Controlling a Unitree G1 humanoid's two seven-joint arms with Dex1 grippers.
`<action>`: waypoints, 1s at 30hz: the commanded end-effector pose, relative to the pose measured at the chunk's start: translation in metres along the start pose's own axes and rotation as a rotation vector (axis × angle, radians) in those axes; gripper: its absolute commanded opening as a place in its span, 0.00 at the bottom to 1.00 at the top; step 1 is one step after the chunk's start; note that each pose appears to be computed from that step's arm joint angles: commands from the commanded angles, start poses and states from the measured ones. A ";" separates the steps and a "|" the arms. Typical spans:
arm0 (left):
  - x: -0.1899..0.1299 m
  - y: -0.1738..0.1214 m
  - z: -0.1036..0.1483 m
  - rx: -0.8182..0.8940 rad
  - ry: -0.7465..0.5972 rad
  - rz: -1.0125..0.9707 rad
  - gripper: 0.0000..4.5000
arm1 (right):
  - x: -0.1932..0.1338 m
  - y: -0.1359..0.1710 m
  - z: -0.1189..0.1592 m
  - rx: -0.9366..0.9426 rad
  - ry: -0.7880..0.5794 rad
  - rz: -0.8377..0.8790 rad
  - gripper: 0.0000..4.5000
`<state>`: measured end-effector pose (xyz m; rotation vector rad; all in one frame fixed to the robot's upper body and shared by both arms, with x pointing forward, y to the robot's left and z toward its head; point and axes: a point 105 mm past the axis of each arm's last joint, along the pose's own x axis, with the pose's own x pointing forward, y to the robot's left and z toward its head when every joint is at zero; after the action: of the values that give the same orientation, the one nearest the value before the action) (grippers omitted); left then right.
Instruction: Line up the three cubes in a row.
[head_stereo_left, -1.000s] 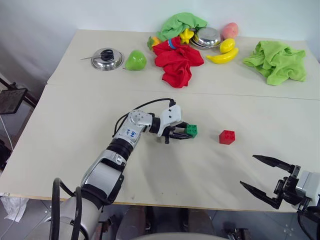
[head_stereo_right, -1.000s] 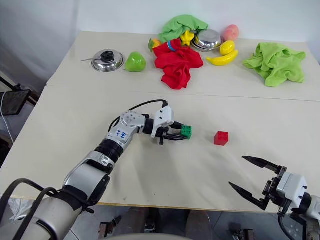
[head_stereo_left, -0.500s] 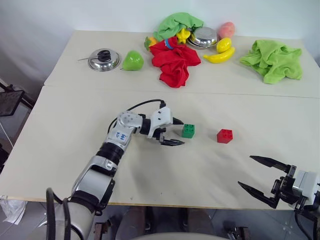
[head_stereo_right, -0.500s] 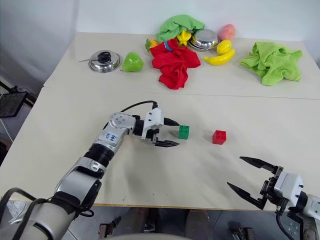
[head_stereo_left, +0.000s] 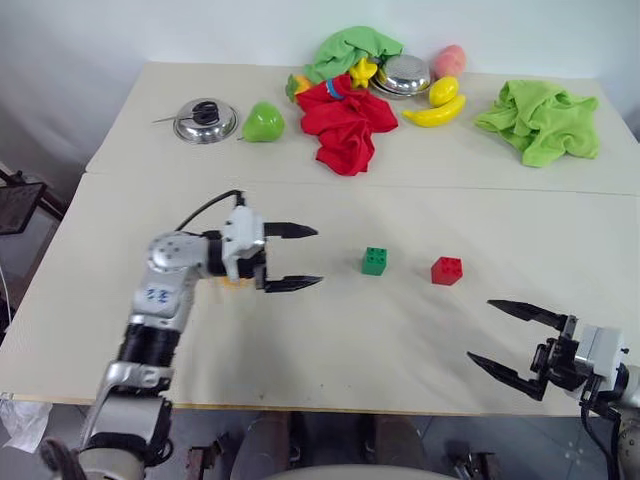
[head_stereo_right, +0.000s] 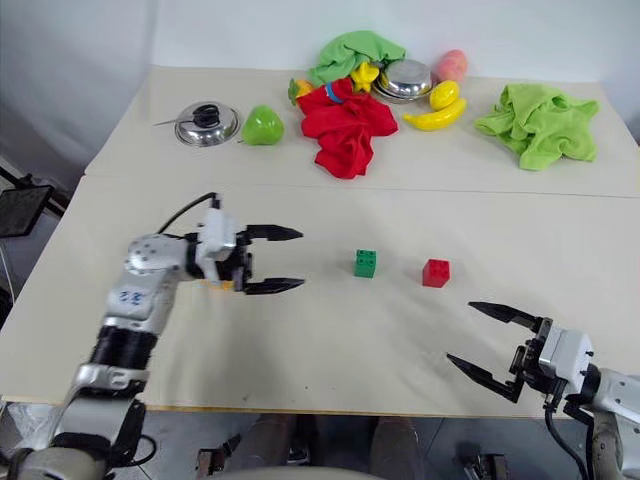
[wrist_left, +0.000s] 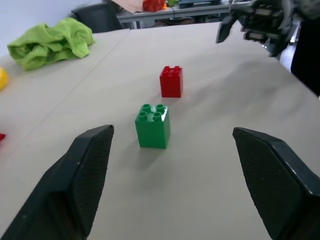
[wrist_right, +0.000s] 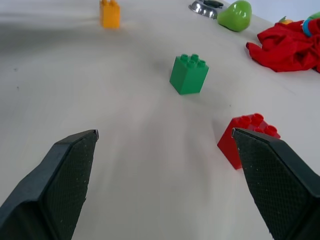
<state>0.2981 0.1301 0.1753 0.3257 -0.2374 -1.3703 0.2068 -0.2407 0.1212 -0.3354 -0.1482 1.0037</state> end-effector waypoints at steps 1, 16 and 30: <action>-0.047 0.008 0.016 0.027 -0.017 0.183 1.00 | 0.009 -0.001 0.014 -0.014 -0.062 0.043 1.00; -0.196 -0.071 -0.039 -0.223 0.325 0.633 1.00 | 0.058 0.012 0.039 -0.023 -0.230 0.238 1.00; -0.116 -0.014 -0.055 -0.156 0.324 0.194 1.00 | 0.022 -0.006 0.013 -0.037 -0.094 0.184 1.00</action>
<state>0.2854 0.2476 0.1308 0.3614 0.0576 -1.0706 0.2226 -0.2151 0.1285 -0.2943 -0.1993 1.2089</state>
